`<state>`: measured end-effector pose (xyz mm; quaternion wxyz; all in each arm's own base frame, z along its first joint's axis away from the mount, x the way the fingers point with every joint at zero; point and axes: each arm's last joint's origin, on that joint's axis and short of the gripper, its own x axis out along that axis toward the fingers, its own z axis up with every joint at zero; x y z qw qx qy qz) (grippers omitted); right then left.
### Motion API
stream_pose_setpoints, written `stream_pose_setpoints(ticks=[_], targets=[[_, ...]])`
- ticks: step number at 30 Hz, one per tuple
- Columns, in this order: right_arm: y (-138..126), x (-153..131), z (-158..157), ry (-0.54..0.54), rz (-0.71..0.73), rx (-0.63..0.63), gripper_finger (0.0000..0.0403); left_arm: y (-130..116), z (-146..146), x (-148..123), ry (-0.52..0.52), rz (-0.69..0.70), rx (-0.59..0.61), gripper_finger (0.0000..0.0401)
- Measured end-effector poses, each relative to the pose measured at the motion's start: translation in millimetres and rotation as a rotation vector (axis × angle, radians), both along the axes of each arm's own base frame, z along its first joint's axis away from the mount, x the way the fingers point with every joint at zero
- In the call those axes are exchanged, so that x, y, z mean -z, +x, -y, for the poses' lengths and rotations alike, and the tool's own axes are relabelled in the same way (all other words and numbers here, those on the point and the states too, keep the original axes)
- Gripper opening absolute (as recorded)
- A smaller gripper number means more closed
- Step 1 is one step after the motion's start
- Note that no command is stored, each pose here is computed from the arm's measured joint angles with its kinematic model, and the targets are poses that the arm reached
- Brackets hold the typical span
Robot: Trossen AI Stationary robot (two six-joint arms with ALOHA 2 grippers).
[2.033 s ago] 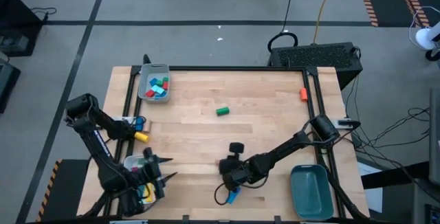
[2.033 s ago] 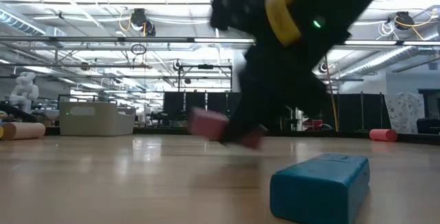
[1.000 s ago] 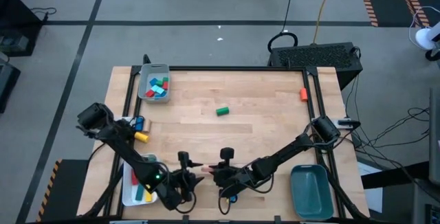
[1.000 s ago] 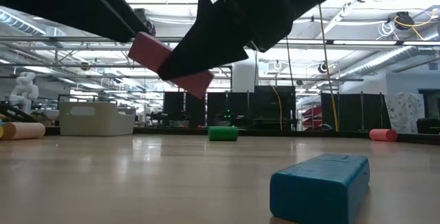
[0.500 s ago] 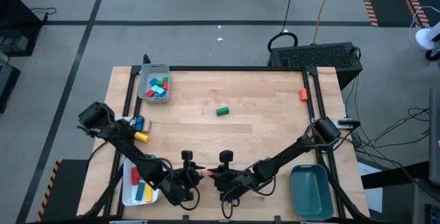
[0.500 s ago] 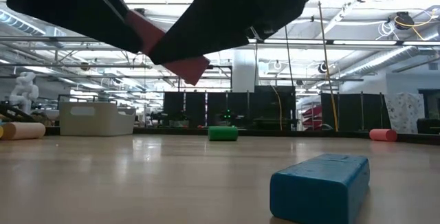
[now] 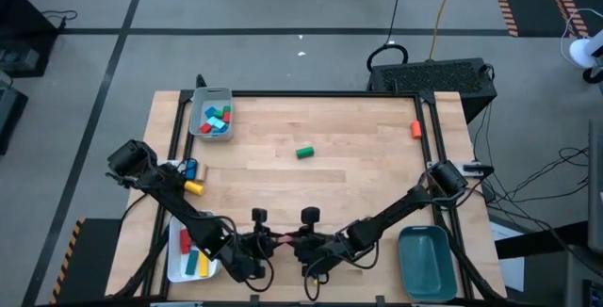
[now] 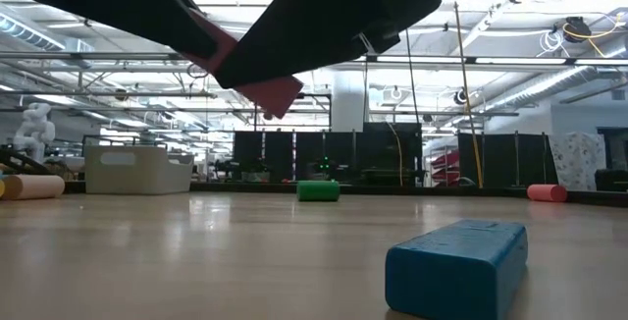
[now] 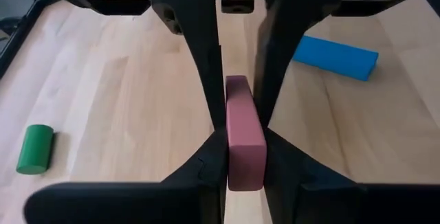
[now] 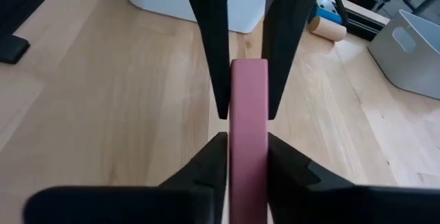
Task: Sort blocks by size
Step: Put the pink rectangular block into the white bin
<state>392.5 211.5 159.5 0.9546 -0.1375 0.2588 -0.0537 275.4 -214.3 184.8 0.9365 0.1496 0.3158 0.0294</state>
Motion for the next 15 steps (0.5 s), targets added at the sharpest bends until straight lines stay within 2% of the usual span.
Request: stream_pose_setpoints(ticks=[4, 7, 11, 15], targets=[[-0.5, 0.2, -0.5, -0.013, -0.003, -0.002, 0.0115, -3.4, 0.7, -0.8, 0.023, 0.006, -0.018, 0.0063], [-4.7, -1.2, -1.0, -0.077, -0.013, 0.033, 0.0152, -12.0, -2.1, -6.6, 0.026, -0.001, -0.063, 0.0063], [-18.7, -9.3, -1.5, -0.182, -0.041, 0.124, 0.0184, -31.3, -9.4, -20.4, -0.07, -0.041, -0.155, 0.0063], [-30.4, -19.5, -2.4, -0.172, -0.115, 0.071, 0.0193, -56.3, -13.0, -35.5, -0.252, -0.154, -0.205, 0.0063]])
